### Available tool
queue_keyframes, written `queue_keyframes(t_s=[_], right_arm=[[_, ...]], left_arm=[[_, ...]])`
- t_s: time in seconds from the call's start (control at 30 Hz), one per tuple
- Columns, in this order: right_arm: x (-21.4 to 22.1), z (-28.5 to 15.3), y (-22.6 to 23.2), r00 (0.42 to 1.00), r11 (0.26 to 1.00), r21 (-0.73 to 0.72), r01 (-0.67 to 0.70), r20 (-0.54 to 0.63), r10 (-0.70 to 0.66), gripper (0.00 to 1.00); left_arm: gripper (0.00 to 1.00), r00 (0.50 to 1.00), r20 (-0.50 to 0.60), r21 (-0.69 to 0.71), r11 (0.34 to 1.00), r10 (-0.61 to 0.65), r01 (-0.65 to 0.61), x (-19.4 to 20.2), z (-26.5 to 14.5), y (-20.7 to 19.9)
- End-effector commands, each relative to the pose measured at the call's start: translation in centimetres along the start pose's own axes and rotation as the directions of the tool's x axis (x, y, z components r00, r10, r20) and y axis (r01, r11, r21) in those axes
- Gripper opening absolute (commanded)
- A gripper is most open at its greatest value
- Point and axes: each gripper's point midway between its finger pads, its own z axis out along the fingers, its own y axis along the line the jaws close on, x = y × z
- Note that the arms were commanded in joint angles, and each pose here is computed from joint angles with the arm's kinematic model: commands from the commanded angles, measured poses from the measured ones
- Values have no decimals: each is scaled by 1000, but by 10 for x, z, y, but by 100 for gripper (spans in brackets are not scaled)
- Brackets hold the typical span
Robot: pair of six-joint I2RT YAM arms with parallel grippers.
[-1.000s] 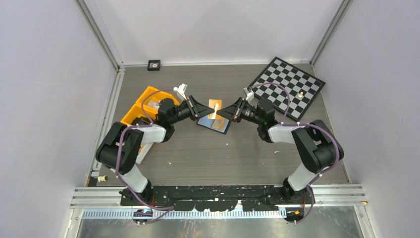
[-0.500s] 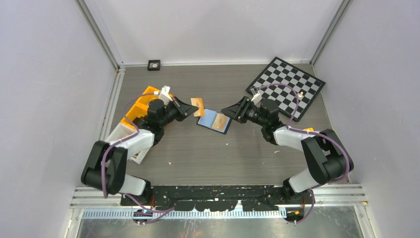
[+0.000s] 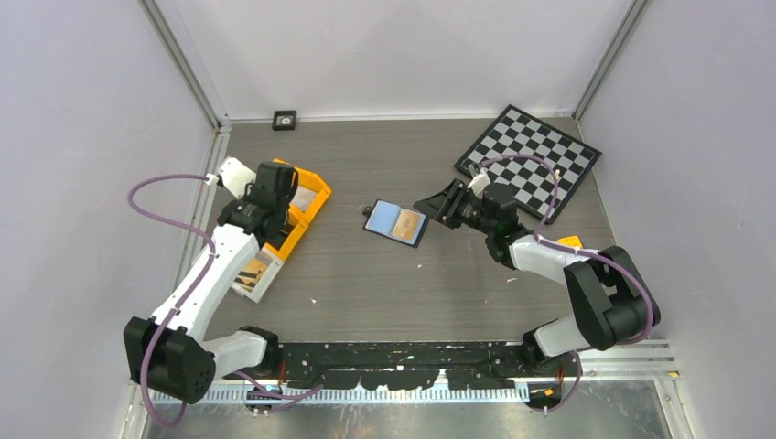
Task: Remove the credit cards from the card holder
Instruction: Place the credit card in the storage box.
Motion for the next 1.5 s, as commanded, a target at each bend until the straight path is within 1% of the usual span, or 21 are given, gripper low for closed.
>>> queue_keyframes(t_s=[0.0,0.07,0.2,0.27,0.33,0.53,0.7,0.8,0.97,1.1,1.2,1.3,1.33,1.37,1.43,1.47], right_arm=[[-13,-6,17,997,998,-39,55,56,-53,49],[-14,-7,17,997,998,-36,60,60,-58,49],[-14,-9,17,996,998,-32,62,62,-60,49],[-15,-9,19,996,997,-35,65,63,-63,49],[-15,-9,18,996,997,-33,67,65,-64,49],[-16,-10,16,995,997,-25,69,68,-67,49],[-15,-10,15,995,997,-23,68,68,-67,49],[-16,-10,15,996,997,-24,67,67,-65,49],[-16,-10,15,995,997,-24,68,70,-66,49],[-16,-11,17,995,997,-26,70,71,-68,48],[-17,-11,17,995,997,-26,70,72,-68,48],[-17,-11,17,995,997,-26,70,73,-68,49],[-18,-11,17,995,997,-24,70,75,-68,49],[-18,-11,16,995,997,-21,68,77,-66,49],[-18,-13,16,994,997,-15,71,83,-70,49],[-18,-13,16,994,997,-11,74,83,-73,49]], left_arm=[[0,979,160,-351,934,125,-62,-32,-12,76],[0,970,184,-388,918,158,-76,-36,-10,82],[0,947,241,-515,855,212,-60,-57,-21,102],[0,939,266,-544,838,219,-42,-63,-23,109],[0,937,268,-559,828,223,-38,-62,-20,114],[0,957,206,-637,770,203,-26,-48,4,140],[0,969,128,-687,724,213,-68,-37,22,148],[0,975,97,-699,711,198,-75,-30,30,152],[0,985,54,-723,687,166,-76,-16,36,164],[0,991,31,-757,650,134,-64,-5,34,181],[0,994,0,-755,652,105,-69,5,36,184],[0,995,0,-760,646,98,-63,6,36,187],[2,995,0,-762,644,96,-63,6,35,188],[8,996,-1,-762,645,93,-61,6,35,188],[28,995,-6,-766,640,95,-65,6,35,189],[35,995,-5,-767,638,96,-65,5,36,189]])
